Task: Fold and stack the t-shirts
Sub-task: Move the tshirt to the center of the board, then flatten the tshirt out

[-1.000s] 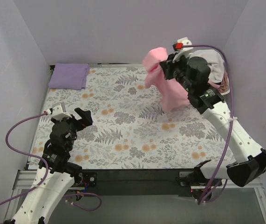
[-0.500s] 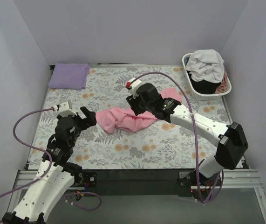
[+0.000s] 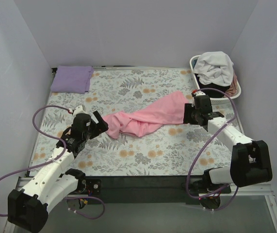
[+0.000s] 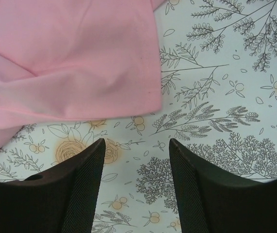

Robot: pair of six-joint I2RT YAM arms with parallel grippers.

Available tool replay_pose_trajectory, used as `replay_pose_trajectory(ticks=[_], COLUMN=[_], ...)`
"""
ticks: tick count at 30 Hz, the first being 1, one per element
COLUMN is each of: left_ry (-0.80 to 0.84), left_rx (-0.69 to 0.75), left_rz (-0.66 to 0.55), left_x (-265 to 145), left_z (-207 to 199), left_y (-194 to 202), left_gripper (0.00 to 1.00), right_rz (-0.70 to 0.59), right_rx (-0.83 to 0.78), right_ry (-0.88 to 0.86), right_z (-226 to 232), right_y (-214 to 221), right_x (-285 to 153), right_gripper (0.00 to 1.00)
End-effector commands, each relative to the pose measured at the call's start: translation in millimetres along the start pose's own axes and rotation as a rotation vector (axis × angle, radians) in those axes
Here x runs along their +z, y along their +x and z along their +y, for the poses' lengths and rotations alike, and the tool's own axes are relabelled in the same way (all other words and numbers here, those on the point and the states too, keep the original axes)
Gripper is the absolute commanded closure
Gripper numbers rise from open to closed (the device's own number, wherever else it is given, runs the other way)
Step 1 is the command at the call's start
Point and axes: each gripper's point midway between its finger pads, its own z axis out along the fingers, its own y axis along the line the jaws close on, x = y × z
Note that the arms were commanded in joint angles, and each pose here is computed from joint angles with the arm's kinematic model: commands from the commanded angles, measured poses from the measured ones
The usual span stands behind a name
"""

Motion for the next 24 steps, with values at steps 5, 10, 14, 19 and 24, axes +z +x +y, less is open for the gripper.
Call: replay_pose_trajectory(ticks=[5,10,14,19,24], left_ry=[-0.006,-0.017,-0.007,-0.005,0.002], left_rx=[-0.037,-0.032,-0.037,-0.035,-0.040], left_rz=[-0.074,-0.114,-0.123,-0.119,-0.117], left_x=[-10,-15,-17,-16,-17], left_z=[-2,1,-1,-1,-3], left_y=[-19,-26,-28,-28,-27], left_gripper=[0.05,0.05,0.05,0.05,0.05], right_rz=[-0.027,-0.001,0.010,0.008,-0.010], right_rx=[0.047,0.053,0.053,0.062,0.069], right_ry=[0.069,0.118,0.134,0.106,0.131], right_z=[-8,-15,-17,-11,-14], right_y=[-10,-6,-5,-7,-15], right_x=[25,40,46,45,45], right_gripper=[0.46,0.52,0.53,0.53,0.53])
